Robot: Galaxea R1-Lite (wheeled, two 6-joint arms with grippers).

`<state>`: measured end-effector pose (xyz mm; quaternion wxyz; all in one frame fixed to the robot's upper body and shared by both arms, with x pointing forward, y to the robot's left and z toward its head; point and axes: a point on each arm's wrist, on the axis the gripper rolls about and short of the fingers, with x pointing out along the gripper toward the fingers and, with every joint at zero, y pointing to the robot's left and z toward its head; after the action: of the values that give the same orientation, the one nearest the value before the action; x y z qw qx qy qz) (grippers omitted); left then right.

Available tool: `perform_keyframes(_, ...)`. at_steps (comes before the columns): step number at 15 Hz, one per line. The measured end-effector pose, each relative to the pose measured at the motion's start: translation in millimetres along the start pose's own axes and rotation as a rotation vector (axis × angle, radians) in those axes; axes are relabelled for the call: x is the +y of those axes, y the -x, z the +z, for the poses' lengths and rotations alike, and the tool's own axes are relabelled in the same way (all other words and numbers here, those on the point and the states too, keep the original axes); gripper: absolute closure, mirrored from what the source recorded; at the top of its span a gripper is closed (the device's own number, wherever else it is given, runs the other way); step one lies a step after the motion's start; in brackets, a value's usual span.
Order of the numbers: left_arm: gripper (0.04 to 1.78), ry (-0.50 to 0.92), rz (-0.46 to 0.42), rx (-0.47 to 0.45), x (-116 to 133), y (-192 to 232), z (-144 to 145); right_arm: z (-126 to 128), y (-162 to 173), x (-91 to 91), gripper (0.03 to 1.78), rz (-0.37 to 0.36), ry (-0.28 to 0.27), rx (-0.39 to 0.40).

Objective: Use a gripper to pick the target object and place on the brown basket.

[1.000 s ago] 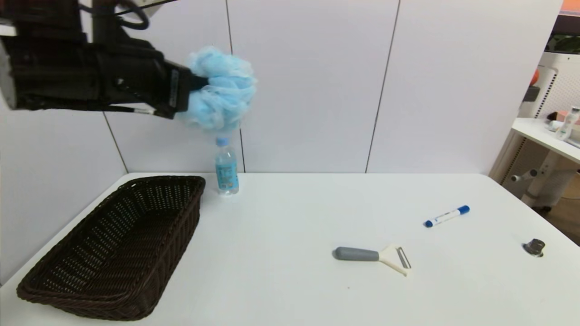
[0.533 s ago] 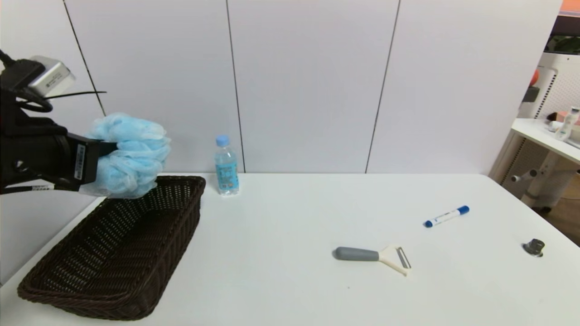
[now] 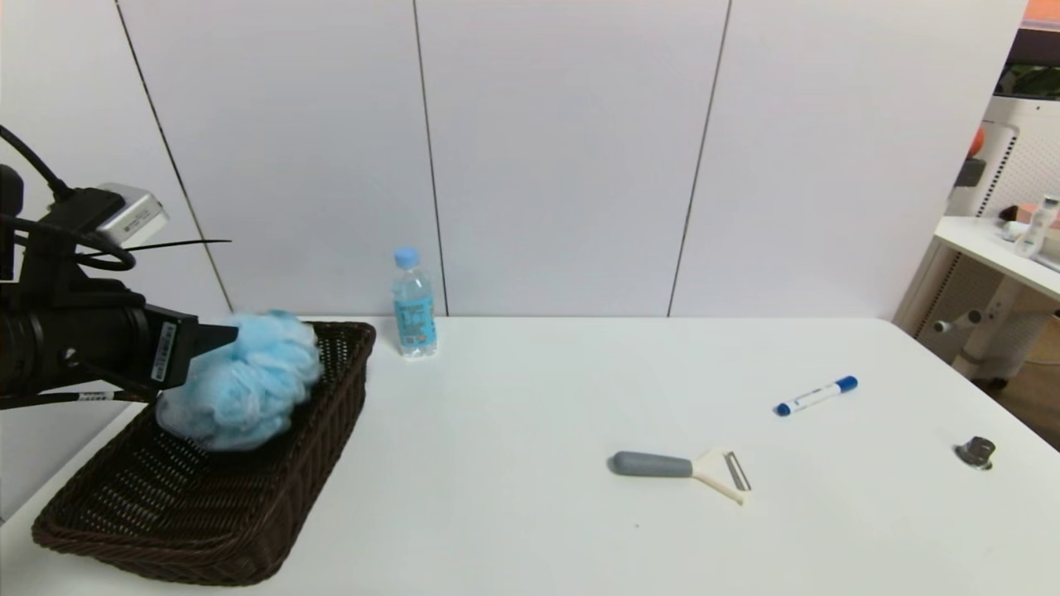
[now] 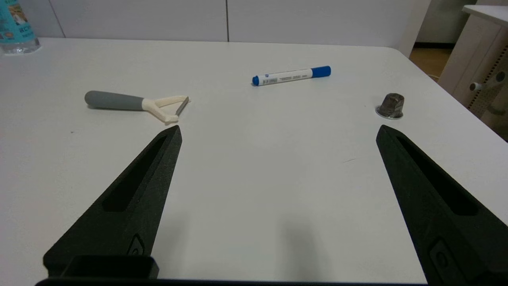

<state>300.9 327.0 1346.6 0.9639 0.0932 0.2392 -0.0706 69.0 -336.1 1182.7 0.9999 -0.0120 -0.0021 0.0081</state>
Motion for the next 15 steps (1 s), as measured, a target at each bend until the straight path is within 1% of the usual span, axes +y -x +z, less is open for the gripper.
perform_keyframes(3,0.69,0.0,-0.003,0.016,-1.1,4.1,-4.3,0.0,0.0,0.0,0.12,0.0,0.0,0.0)
perform_keyframes(5,0.56,-0.001,-0.004,0.023,-3.1,15.2,-10.0,0.0,0.0,0.0,0.12,0.0,0.0,0.0)
perform_keyframes(7,0.46,-0.004,-0.004,0.021,-7.3,33.3,-24.0,0.0,0.0,0.0,0.12,0.001,0.0,0.0)
perform_keyframes(10,0.35,-0.013,-0.006,-0.015,-17.9,67.9,-61.7,0.0,0.0,0.0,0.12,0.001,0.0,0.0)
perform_keyframes(12,0.3,-0.021,-0.001,-0.068,-26.2,92.1,-92.6,0.0,0.0,0.0,0.12,0.0,0.0,0.0)
perform_keyframes(15,0.24,-0.028,0.019,-0.174,-38.6,118.0,-142.3,0.0,0.0,0.0,0.12,0.0,0.0,0.0)
